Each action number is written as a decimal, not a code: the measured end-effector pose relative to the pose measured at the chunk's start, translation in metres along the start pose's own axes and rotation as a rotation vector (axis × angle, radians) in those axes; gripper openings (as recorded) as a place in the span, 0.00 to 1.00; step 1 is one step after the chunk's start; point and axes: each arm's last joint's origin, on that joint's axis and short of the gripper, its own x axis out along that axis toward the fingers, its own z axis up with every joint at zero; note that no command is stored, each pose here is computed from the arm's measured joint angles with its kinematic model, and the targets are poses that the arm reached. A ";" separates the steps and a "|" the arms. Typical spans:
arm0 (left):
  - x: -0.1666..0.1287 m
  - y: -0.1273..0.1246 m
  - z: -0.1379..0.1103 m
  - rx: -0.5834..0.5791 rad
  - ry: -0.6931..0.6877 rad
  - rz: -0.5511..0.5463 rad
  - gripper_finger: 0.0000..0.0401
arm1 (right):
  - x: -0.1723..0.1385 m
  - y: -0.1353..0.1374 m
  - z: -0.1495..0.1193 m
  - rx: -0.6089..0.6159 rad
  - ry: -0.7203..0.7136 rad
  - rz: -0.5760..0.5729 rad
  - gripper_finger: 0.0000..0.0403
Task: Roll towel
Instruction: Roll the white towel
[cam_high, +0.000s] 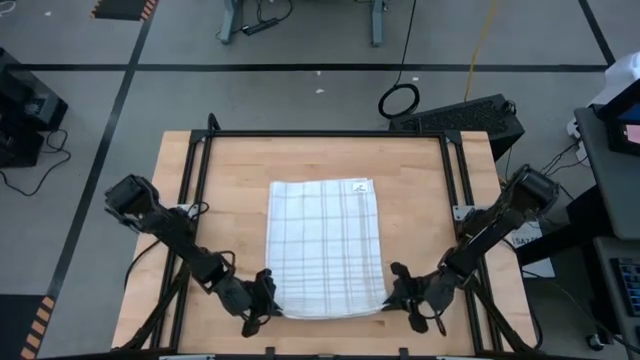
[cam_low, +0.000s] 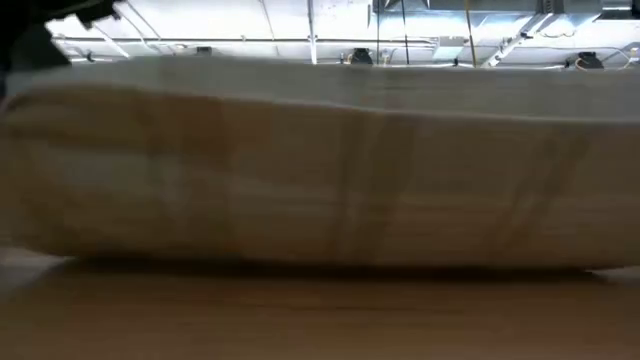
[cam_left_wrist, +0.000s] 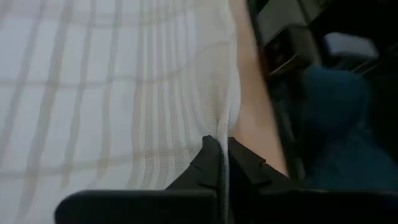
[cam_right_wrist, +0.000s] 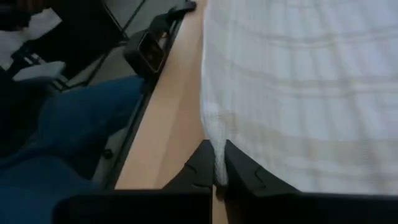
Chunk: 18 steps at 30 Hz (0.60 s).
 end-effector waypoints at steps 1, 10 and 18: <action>-0.002 -0.001 0.003 0.007 -0.009 -0.011 0.03 | -0.003 -0.001 0.004 0.004 0.000 -0.007 0.01; -0.002 0.047 0.005 -0.126 0.065 0.149 0.03 | -0.012 -0.048 0.021 0.126 0.159 -0.204 0.01; -0.002 0.073 0.010 -0.207 0.074 0.184 0.05 | -0.010 -0.066 0.023 0.158 0.255 -0.217 0.01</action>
